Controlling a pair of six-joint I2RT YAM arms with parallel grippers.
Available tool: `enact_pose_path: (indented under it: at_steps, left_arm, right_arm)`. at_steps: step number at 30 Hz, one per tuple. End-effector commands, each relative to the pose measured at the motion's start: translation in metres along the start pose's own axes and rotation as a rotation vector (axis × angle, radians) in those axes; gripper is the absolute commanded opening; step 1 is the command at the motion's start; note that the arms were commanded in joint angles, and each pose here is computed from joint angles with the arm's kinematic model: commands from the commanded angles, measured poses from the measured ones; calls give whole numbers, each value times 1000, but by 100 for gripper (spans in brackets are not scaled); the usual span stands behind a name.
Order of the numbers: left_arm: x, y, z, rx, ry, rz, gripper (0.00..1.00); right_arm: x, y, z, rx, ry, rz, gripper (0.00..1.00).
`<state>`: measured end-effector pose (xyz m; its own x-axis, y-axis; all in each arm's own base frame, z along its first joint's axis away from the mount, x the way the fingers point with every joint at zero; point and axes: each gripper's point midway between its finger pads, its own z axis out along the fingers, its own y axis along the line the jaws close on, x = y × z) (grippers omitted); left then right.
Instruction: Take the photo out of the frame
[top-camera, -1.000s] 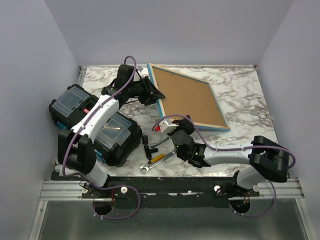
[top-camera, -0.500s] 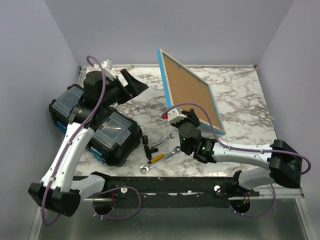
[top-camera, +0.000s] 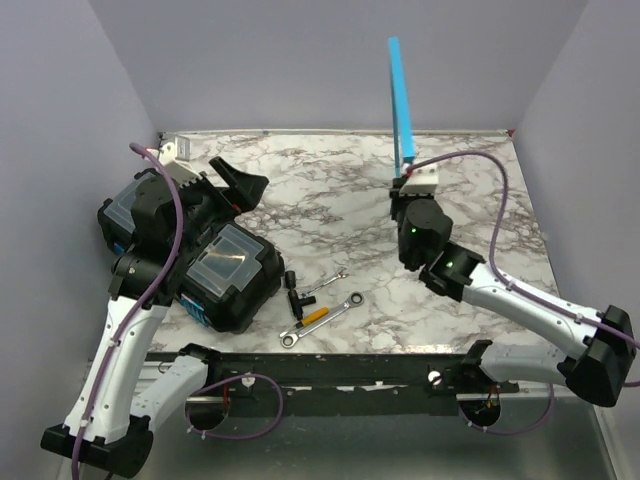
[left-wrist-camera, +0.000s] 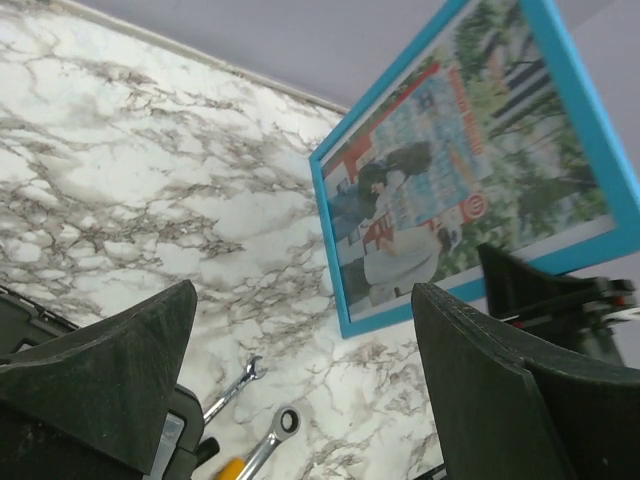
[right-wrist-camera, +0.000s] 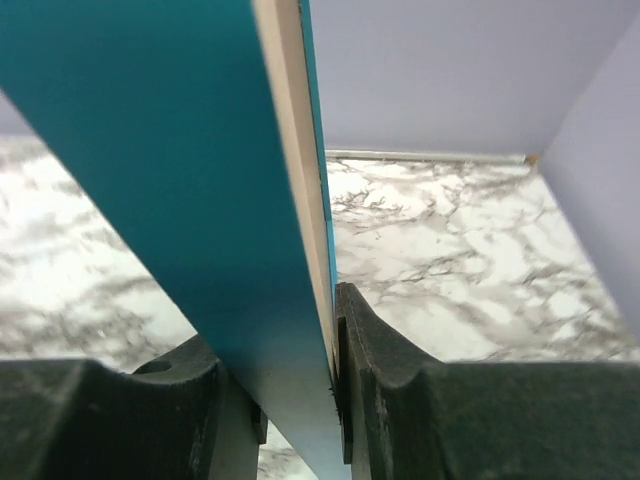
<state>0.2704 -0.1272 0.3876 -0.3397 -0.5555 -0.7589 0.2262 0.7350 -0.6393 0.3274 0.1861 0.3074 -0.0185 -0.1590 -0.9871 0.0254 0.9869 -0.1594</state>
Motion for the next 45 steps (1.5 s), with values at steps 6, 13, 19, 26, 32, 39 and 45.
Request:
enact_pose_path:
  at_steps: [6,13,19,26,32,39,45]
  left_arm:
    - [21,14,12,-17,61,-17,89]
    - [27,14,15,-9,81,-30,89]
    - [32,16,15,-6,94,-34,89]
    - [44,18,16,2,120,-46,88]
    - [62,21,17,24,177,-37,88]
    - [81,20,14,60,240,-25,88]
    - [90,17,9,84,284,-1,88]
  right_arm:
    - [1,-17,6,-53,8,628,1]
    - [41,-67,2,121,15,628,1]
    - [91,-106,17,163,83,639,1]
    - [165,-142,30,128,232,780,1]
    - [216,-161,36,63,361,961,1]
    - [270,-152,47,29,569,1118,1]
    - [291,-147,57,26,664,1141,1]
